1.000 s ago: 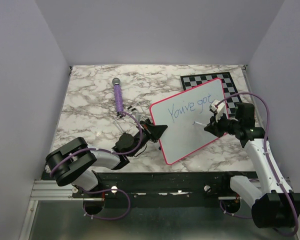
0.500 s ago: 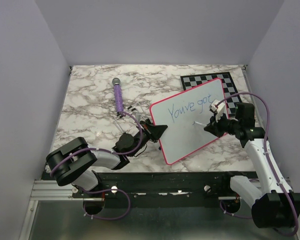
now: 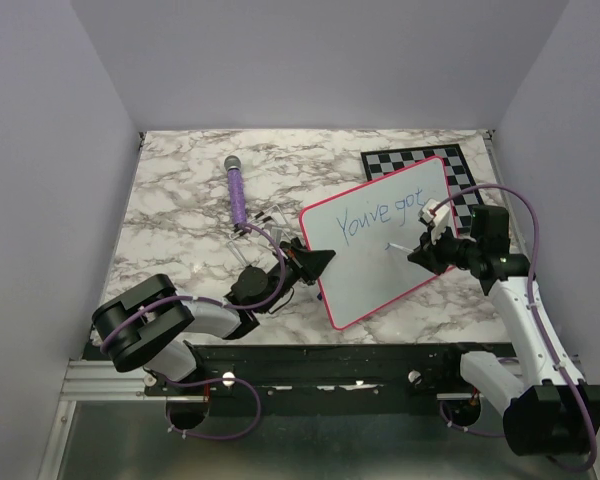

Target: Write a sentence on the whiteboard

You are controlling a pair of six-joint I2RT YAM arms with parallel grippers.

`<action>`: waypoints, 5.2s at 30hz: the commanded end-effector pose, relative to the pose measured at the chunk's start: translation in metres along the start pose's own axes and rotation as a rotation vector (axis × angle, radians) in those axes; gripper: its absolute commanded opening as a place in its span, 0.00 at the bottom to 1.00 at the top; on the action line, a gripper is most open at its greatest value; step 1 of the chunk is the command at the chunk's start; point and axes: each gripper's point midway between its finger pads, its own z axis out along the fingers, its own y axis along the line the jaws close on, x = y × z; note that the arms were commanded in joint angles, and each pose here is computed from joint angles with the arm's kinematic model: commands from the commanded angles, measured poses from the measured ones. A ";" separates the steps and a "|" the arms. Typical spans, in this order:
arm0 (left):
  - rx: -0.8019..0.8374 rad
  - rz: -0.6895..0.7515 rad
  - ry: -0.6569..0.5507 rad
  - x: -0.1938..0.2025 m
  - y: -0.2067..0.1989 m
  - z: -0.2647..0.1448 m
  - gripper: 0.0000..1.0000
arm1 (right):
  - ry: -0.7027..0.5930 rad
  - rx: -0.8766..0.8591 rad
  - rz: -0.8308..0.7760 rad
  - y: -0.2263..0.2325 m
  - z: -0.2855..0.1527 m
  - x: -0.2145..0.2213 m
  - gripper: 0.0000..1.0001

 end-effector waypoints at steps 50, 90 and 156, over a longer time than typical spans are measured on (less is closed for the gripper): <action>0.043 0.053 0.055 0.014 -0.005 -0.004 0.00 | 0.174 0.002 0.018 0.007 -0.006 0.043 0.01; 0.063 0.057 0.055 0.014 -0.008 -0.005 0.00 | 0.079 0.051 0.038 -0.021 0.002 -0.001 0.00; 0.058 0.061 0.056 0.015 -0.006 -0.006 0.00 | 0.095 0.109 0.058 -0.028 -0.002 0.001 0.01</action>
